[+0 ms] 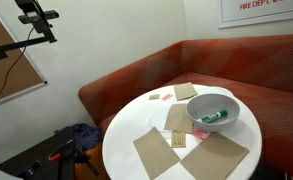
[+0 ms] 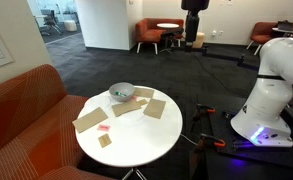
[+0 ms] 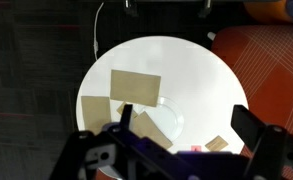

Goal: Take the marker out of the bowl and put it on the table

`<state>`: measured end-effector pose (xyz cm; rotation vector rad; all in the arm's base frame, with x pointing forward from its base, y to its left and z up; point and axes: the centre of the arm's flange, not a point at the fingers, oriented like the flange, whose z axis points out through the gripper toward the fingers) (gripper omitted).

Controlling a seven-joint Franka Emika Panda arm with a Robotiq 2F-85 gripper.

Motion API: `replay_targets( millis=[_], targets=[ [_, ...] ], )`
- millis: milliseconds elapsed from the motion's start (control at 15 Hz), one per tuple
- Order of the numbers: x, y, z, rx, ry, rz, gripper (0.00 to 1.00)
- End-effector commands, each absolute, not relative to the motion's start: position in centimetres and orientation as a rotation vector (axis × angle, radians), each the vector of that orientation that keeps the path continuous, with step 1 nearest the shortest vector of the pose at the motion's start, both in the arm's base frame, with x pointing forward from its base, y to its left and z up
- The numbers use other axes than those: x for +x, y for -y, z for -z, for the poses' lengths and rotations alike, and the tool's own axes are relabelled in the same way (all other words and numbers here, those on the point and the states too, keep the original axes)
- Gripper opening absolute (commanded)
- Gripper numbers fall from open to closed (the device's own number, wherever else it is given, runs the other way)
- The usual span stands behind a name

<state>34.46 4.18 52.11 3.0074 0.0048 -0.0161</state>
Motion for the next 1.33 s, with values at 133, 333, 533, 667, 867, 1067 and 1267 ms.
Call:
replay_targets(
  millis=[133, 333, 533, 667, 867, 1067, 1267],
  targets=[
    [37.8, -1.9, -52.4, 3.031, 0.044, -0.007, 1.00],
    [40.8, -0.6, -52.0, 3.045, 0.086, -0.075, 1.00],
    [44.0, 1.1, -51.5, 3.051, 0.137, -0.167, 1.00],
    [45.9, 2.3, -51.1, 3.056, 0.161, -0.188, 1.00],
    [48.8, 4.3, -49.9, 3.062, 0.201, -0.164, 1.00],
    [51.6, 5.9, -48.3, 3.069, 0.240, -0.127, 1.00],
    [54.4, 7.7, -46.6, 3.077, 0.284, -0.110, 1.00]
  ],
)
